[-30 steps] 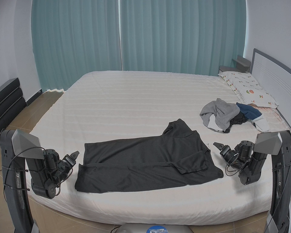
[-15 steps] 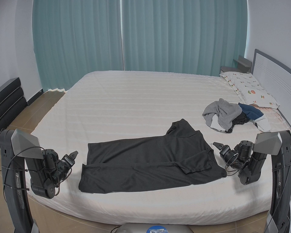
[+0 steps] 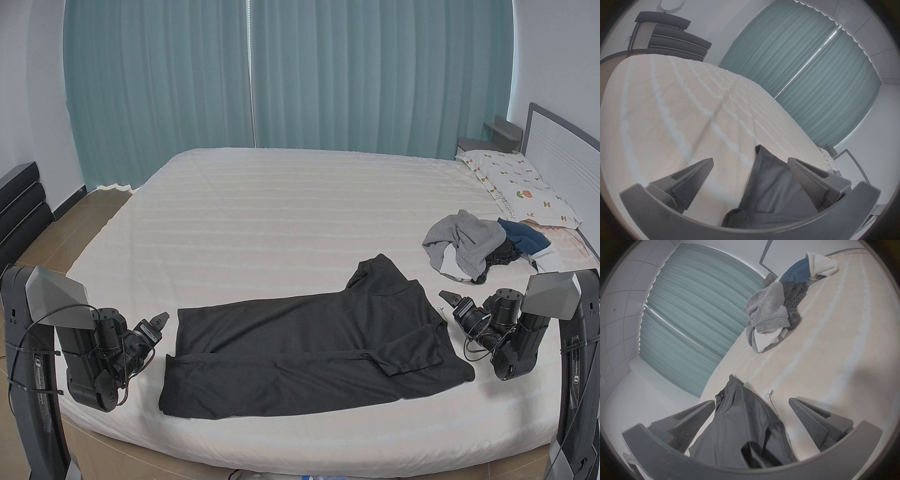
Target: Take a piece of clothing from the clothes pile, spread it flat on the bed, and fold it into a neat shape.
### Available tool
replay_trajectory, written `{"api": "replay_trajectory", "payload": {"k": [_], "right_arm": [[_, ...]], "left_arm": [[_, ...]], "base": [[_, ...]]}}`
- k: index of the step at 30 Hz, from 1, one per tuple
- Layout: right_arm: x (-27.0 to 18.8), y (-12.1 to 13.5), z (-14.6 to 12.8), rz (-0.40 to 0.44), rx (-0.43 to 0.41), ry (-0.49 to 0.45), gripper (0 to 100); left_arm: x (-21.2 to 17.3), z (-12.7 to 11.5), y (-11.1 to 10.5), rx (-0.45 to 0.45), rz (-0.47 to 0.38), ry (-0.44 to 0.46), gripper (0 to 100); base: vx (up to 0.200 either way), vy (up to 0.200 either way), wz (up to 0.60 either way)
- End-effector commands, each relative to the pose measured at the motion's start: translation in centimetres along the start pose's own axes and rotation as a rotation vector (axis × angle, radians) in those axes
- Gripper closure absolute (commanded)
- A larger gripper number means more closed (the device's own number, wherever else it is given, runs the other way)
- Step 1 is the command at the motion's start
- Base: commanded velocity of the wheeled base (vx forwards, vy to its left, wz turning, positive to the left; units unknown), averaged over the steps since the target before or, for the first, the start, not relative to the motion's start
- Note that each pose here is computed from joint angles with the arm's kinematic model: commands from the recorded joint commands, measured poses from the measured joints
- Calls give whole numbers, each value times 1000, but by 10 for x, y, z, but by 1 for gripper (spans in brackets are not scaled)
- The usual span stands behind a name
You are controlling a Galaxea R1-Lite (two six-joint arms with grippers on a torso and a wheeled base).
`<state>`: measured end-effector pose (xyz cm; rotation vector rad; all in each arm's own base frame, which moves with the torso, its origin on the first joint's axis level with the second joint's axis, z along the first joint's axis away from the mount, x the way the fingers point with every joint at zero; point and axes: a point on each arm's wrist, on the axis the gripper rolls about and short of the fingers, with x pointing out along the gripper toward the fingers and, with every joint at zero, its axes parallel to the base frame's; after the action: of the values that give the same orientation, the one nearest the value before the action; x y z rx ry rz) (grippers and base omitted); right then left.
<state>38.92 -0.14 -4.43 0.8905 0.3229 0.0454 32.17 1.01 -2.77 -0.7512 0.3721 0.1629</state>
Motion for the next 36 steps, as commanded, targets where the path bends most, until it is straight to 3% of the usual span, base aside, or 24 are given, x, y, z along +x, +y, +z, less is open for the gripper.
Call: {"api": "replay_trajectory", "payload": {"k": [1,12,18,23,25,31,36], "right_arm": [[1,-2,-1,-4,1,0,0],[1,-4,-7,-13,2,22,0],[2,-3,-11,-14,1,34,0],[4,-5,-15,-17,1,40,0],[3,-5,-15,-17,-1,40,0],[3,-5,-15,-18,0,43,0],[3,-6,-16,-22,1,48,0]], "left_arm": [[-1,1,-4,0,-20,-9,0],[3,22,-33,-23,-131,-30,0],[36,41,-45,-24,-136,71,0],[54,53,-54,-13,-184,209,0],[58,56,-52,-15,-187,231,0],[82,53,-20,71,-129,255,0],[83,49,-15,79,-131,267,0]], "base": [[0,0,0],[0,0,0],[0,0,0],[0,0,0],[0,0,0],[0,0,0],[0,0,0]]}}
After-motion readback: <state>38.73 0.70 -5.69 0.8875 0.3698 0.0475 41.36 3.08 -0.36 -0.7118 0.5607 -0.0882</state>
